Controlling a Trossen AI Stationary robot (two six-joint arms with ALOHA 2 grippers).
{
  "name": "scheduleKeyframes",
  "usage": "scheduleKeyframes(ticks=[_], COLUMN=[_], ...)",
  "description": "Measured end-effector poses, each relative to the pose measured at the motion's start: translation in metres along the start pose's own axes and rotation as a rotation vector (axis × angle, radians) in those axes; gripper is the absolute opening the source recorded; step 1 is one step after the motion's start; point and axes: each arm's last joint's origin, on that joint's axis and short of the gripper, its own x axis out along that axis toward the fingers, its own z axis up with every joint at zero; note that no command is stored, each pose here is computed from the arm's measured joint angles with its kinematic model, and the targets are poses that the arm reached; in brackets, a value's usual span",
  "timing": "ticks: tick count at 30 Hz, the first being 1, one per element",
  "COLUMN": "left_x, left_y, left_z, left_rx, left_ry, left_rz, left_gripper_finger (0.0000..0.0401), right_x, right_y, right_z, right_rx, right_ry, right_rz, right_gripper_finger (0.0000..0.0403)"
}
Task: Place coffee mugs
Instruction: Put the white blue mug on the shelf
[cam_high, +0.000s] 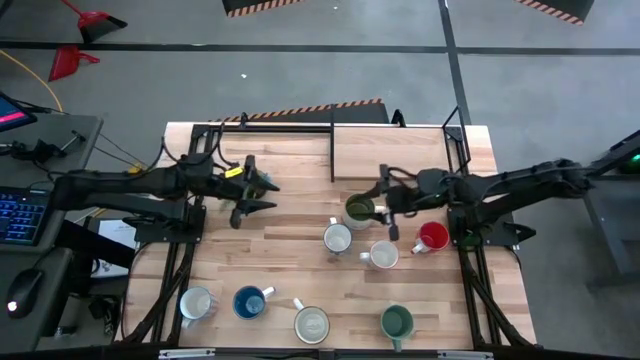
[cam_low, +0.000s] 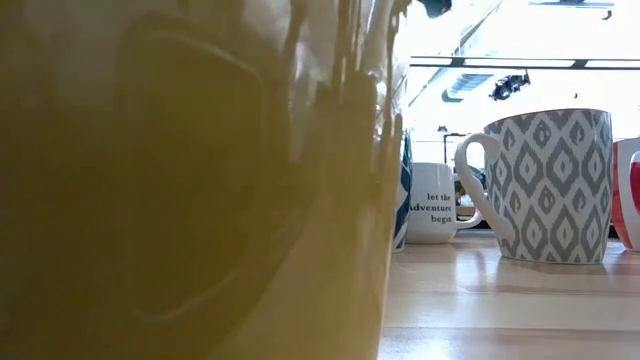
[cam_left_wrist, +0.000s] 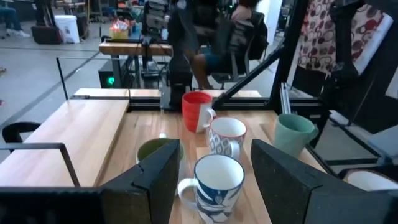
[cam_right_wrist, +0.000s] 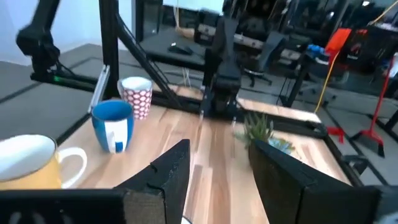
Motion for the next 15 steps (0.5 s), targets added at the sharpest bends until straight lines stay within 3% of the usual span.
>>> scheduleKeyframes(ticks=[8, 15], left_x=[0.013, 0.021], left_y=[0.004, 0.006], left_z=[-0.007, -0.013], left_rx=[-0.018, -0.031], left_ry=[0.043, 0.077], left_rz=[0.040, 0.058], left_gripper_finger=[0.0186, 0.0186], right_x=[0.013, 0.024], right_y=[0.002, 0.001], right_z=[-0.008, 0.012], right_rx=[0.022, 0.008], right_ry=[0.039, 0.173], right_rz=[-0.013, 0.005], right_gripper_finger=[0.0158, 0.0158])
